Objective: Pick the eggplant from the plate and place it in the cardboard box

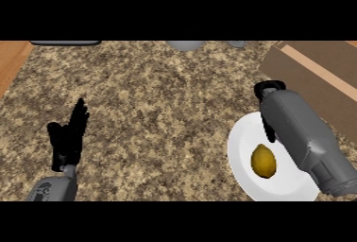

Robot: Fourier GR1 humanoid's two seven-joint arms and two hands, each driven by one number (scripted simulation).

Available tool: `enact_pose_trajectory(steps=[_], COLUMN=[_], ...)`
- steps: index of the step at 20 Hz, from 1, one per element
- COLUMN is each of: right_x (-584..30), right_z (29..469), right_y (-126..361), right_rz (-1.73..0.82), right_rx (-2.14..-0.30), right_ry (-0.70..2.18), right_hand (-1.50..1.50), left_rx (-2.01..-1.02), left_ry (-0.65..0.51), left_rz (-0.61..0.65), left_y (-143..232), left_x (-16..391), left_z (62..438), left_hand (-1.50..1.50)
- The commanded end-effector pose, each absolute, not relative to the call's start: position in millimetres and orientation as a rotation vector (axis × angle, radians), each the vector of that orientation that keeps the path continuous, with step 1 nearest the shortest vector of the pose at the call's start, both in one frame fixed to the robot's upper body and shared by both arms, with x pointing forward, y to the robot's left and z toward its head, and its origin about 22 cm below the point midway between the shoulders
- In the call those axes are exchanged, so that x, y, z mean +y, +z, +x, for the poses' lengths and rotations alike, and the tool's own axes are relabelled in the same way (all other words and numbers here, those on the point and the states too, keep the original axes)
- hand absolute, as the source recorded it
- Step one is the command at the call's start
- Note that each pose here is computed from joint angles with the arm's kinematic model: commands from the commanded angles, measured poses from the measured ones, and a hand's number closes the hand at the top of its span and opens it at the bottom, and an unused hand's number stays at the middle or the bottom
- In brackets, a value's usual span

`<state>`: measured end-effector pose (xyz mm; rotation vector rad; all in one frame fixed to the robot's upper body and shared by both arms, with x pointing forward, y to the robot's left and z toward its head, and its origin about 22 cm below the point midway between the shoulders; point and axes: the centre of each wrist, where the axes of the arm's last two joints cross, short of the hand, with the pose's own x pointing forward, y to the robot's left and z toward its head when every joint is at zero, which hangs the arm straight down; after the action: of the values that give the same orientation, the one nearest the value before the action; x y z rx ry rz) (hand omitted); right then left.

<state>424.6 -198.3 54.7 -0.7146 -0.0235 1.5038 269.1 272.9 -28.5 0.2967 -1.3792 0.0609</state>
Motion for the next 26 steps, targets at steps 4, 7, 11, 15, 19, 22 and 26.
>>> enact_pose_trajectory(steps=[4,7,11,15,19,22,26], right_x=[-223,-209,-214,-219,-223,-212,-219], right_z=[419,411,416,417,408,403,394], right_y=[37,36,30,29,25,9,5], right_rz=[-0.722,-0.701,-0.691,-0.643,-0.725,-0.726,-0.735], right_rx=[-0.031,-0.036,-0.031,-0.129,-0.231,-0.231,-0.276], right_ry=[1.491,1.511,1.5,1.533,1.577,1.576,1.615], right_hand=[-1.5,-1.5,-1.5,1.5,1.5,1.5,1.5], left_rx=[-1.399,-1.379,-1.4,-1.395,-1.382,-1.384,-1.39], left_ry=[0.046,0.07,0.076,0.069,0.058,0.064,0.048], left_rz=[0.289,0.31,0.293,0.303,0.292,0.292,0.295], left_y=[-14,-22,-44,-24,-25,-31,-22], left_x=[281,273,294,278,255,280,295], left_z=[263,272,258,275,262,268,260], left_hand=[0.0,0.0,0.0,0.0,0.0,0.0,0.0])
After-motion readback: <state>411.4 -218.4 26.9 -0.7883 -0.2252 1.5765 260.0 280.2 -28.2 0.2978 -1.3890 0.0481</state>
